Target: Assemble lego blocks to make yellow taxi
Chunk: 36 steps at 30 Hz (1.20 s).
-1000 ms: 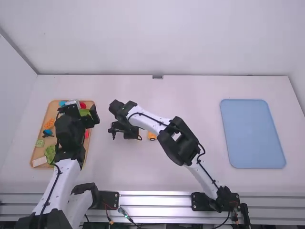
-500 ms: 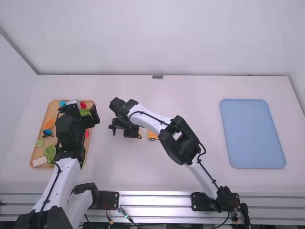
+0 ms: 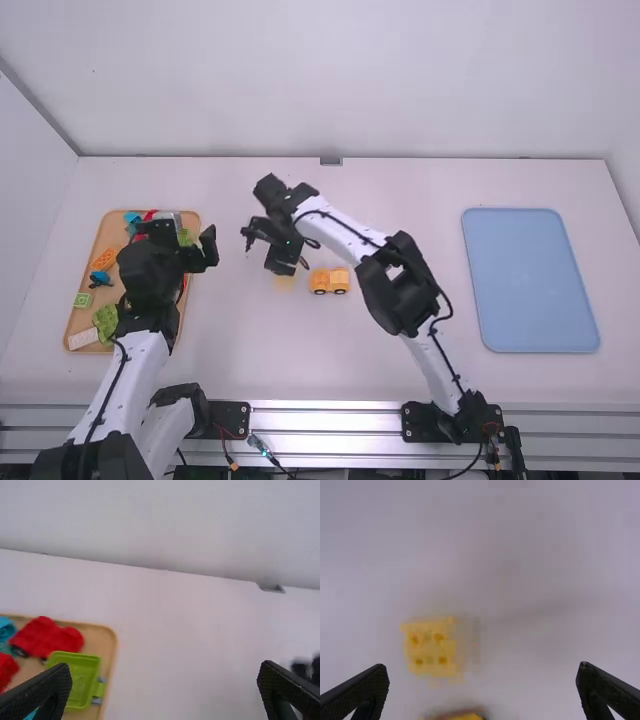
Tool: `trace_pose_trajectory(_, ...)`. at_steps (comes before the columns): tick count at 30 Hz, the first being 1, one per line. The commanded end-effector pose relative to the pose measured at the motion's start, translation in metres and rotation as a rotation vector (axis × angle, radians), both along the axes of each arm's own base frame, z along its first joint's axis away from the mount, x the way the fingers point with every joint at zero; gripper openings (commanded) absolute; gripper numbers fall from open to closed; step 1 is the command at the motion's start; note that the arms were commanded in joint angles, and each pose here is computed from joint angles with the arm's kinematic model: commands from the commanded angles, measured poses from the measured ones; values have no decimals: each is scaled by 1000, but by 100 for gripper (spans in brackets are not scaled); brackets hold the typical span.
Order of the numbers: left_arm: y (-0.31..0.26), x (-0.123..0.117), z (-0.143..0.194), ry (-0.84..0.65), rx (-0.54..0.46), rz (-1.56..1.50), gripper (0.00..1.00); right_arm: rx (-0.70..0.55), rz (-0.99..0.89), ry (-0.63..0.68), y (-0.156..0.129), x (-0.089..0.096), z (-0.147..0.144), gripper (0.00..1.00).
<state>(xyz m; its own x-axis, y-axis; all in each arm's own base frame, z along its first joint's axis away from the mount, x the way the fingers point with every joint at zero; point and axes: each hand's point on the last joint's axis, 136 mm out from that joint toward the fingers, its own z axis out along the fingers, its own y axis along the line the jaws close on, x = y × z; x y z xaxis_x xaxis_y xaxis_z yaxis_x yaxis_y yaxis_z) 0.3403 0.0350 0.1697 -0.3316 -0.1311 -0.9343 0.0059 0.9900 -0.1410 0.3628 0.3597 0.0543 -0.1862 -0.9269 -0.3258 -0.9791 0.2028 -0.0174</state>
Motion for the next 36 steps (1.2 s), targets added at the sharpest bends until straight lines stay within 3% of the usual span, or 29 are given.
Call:
trace_pose_trajectory(1,-31,6,6,0,4,-199,99,194,-48,-66,-17,17,74,99)
trace_pose_trajectory(5,-49,13,-4,83,26,-316,99,331,-192,-195,-57,34,101,99)
trace_pose_trajectory(9,-72,22,-22,223,124,-468,99,438,-339,-325,-113,34,114,99)
trace_pose_trajectory(12,-102,21,-40,356,258,-662,99,505,-448,-392,-154,23,118,99)
trace_pose_trajectory(15,-128,14,-71,525,474,-879,99,562,-561,-458,-194,14,117,99)
trace_pose_trajectory(19,-150,11,-105,647,659,-1089,99,618,-671,-525,-231,3,113,99)
trace_pose_trajectory(25,-167,5,-145,739,807,-1287,99,678,-719,-569,-260,-14,105,99)
trace_pose_trajectory(30,-170,7,-164,742,844,-1287,99,772,-671,-551,-269,-23,106,99)
trace_pose_trajectory(36,-169,1,-178,731,836,-1283,92,808,-661,-533,-278,-26,109,99)
